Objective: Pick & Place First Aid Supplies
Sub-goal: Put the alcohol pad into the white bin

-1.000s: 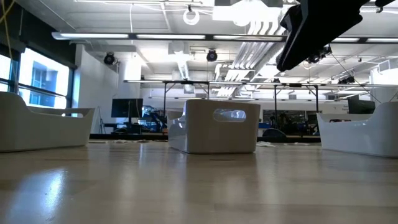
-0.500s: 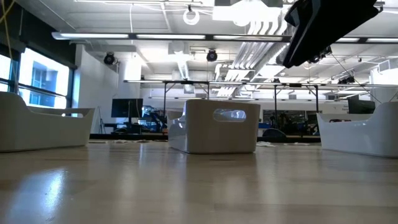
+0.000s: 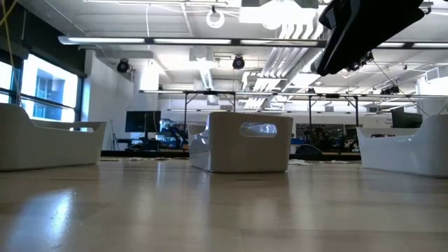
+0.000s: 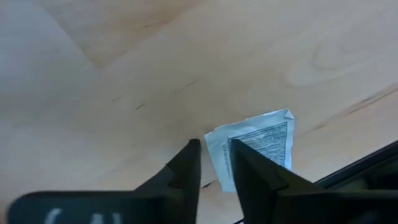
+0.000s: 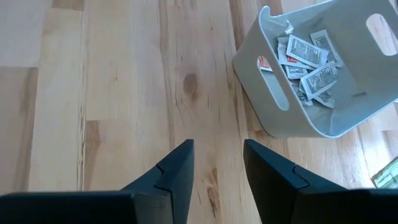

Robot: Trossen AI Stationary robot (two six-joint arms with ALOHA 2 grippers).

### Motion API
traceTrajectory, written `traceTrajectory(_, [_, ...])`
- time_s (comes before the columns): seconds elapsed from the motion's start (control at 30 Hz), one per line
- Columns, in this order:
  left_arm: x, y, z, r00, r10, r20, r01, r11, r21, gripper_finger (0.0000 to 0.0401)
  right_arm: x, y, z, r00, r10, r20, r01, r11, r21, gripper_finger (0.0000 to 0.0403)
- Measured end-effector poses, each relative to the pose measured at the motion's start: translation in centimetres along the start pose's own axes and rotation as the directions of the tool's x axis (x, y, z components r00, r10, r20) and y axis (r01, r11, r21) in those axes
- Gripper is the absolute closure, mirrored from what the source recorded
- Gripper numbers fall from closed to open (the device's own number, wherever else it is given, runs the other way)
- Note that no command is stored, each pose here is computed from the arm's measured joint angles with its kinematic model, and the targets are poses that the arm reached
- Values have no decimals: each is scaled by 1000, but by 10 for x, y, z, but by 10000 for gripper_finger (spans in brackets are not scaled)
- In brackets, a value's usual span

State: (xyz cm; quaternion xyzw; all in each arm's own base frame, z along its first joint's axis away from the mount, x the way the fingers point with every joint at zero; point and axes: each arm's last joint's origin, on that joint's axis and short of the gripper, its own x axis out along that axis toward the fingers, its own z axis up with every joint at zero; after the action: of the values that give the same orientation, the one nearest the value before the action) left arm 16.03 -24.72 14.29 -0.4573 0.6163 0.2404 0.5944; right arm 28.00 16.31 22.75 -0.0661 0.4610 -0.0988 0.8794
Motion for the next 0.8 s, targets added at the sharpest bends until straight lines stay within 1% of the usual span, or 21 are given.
traceTrajectory(0.17, [0, 1, 1, 1000, 1, 22, -1, 1000, -4, 386, 0, 0, 0, 1000, 0, 0, 0, 1000, 0, 270])
traceTrajectory(0.2, [0, 1, 1, 1000, 0, 30, 1, 1000, -4, 393, 0, 0, 0, 1000, 0, 0, 0, 1000, 0, 270])
traceTrajectory(0.4, [-2, 1, 3, 995, -25, 101, 22, 999, 39, 399, 0, 3, 5, 999, 27, 41, -27, 1000, -2, 270])
traceTrajectory(0.47, [-5, 1, 5, 988, -43, 151, 34, 998, 60, 399, 0, 4, 8, 996, 45, 75, -44, 999, -15, 270])
traceTrajectory(0.57, [-12, 4, 15, 937, -95, 338, 67, 993, 93, 400, -1, 7, 14, 989, 71, 130, -67, 997, -35, 270])
traceTrajectory(0.6, [-17, 3, 17, 910, -134, 393, 98, 989, 108, 400, -2, 8, 16, 986, 79, 149, -74, 996, -41, 270])
traceTrajectory(0.67, [-28, 0, 17, 858, -216, 465, 150, 973, 174, 400, -1, 8, 21, 978, 93, 188, -84, 995, -56, 270])
traceTrajectory(0.73, [-35, -1, 19, 801, -270, 534, 160, 956, 244, 400, -2, 9, 26, 968, 109, 227, -96, 993, -64, 270])
traceTrajectory(0.8, [-40, -4, 24, 750, -302, 588, 151, 944, 293, 401, -1, 9, 31, 957, 132, 258, -118, 991, -69, 270])
